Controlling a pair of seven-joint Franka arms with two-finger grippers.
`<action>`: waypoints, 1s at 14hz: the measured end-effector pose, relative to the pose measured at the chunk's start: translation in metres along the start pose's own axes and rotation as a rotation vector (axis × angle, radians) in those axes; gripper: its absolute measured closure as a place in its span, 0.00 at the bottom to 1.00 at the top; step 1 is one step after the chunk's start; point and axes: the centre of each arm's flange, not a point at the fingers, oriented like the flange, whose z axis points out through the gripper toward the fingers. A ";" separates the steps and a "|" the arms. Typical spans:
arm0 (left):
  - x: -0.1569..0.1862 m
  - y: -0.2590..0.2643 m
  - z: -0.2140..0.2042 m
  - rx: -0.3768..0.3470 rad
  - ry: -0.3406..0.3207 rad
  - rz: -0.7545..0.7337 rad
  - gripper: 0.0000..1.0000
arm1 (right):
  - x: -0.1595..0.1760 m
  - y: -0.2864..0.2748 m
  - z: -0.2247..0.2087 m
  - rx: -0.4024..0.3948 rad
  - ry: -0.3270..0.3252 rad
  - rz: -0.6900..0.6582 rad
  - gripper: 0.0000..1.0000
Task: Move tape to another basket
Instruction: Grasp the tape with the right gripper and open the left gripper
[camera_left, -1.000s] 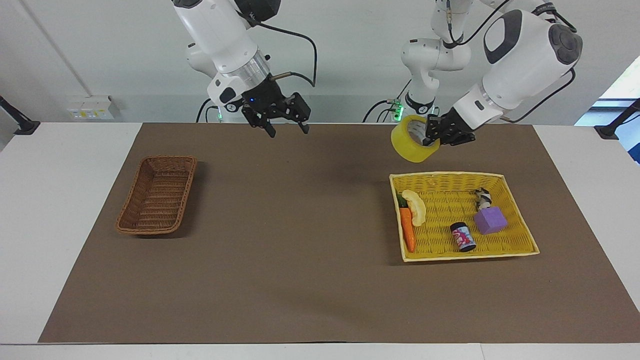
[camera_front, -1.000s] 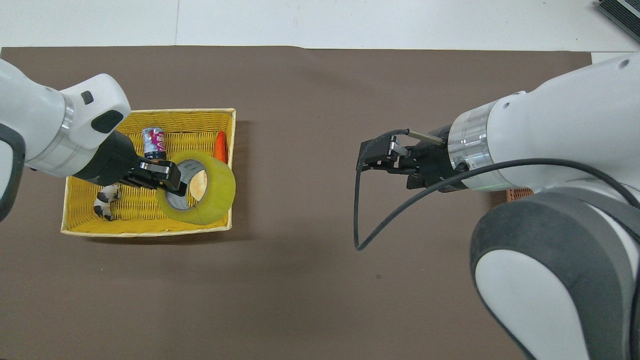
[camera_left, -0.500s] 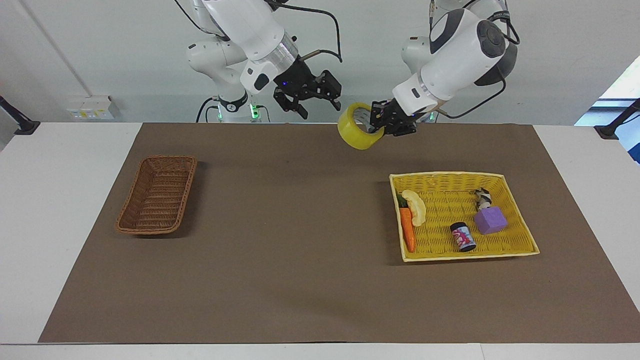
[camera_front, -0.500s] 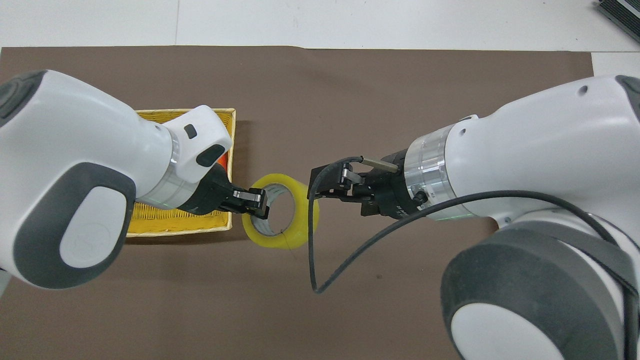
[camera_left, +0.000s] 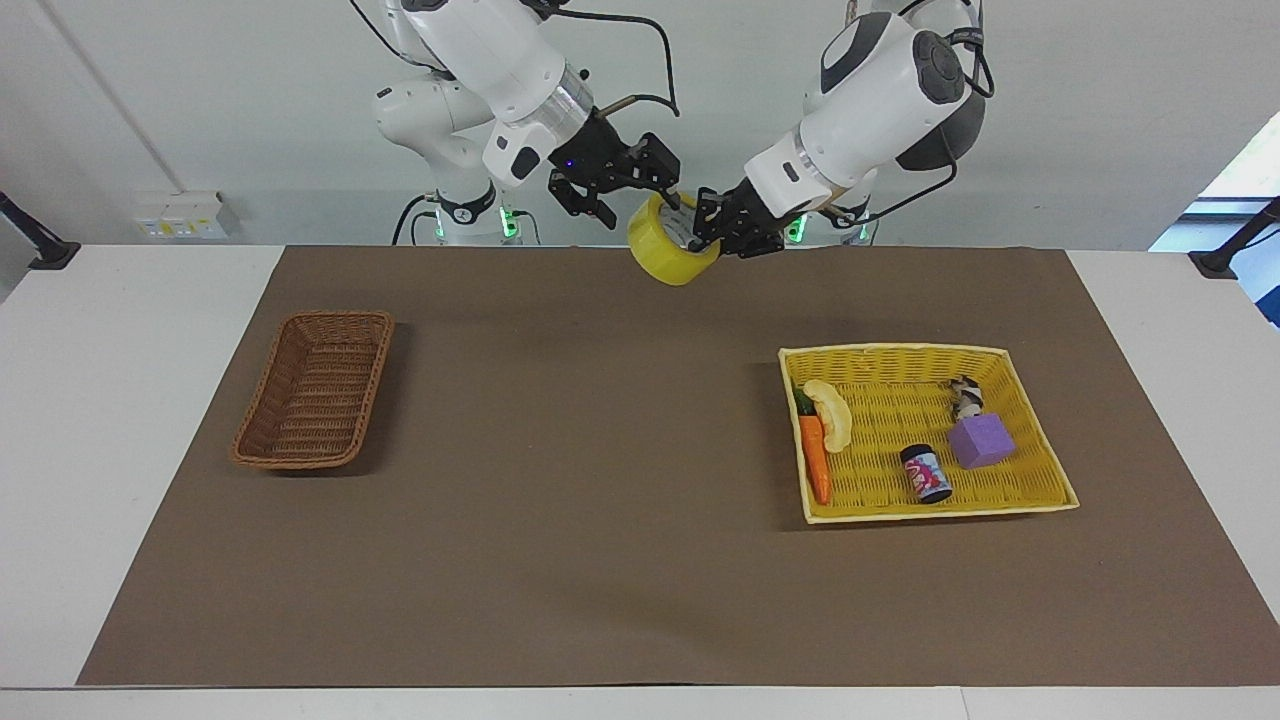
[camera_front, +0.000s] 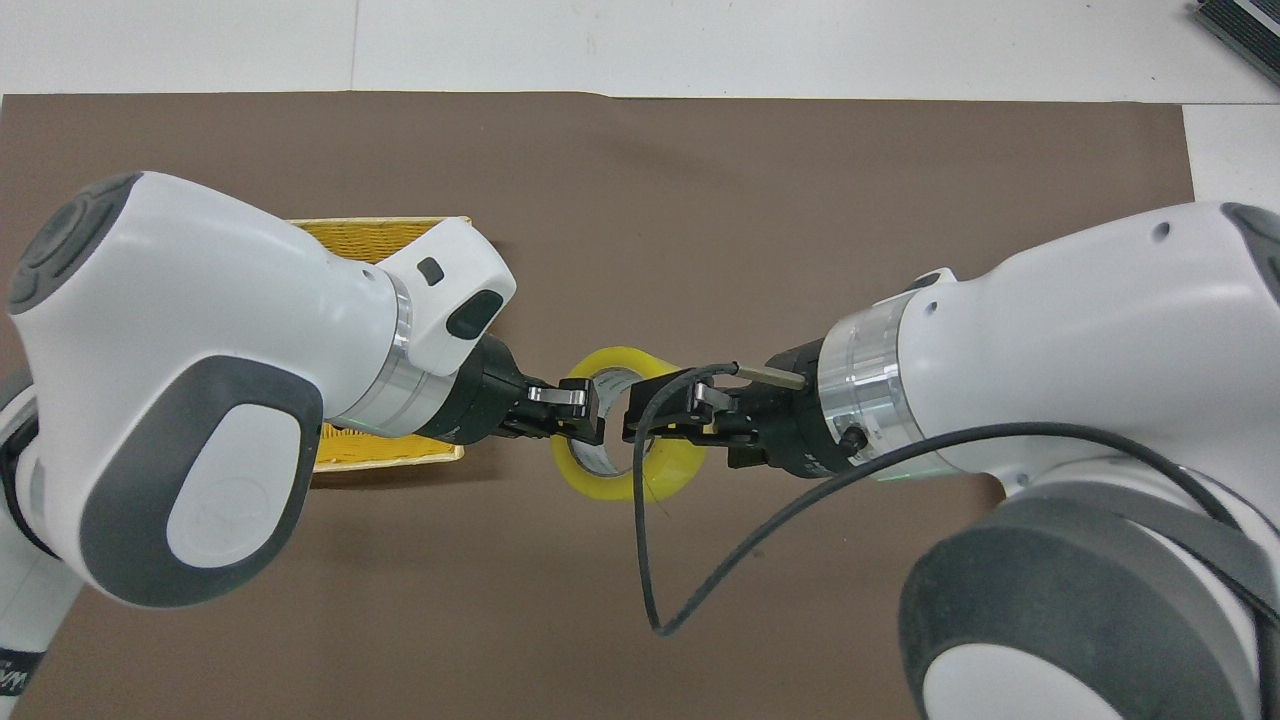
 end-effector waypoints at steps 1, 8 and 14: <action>0.000 0.000 -0.001 -0.013 -0.001 -0.007 0.78 | -0.003 0.003 0.001 0.000 -0.005 0.000 0.00; 0.001 0.001 -0.002 -0.071 -0.014 -0.033 0.78 | -0.008 0.005 -0.002 0.009 -0.005 0.000 0.04; 0.000 0.002 0.003 -0.074 -0.025 -0.037 0.78 | -0.011 0.001 -0.010 0.046 0.000 0.041 0.43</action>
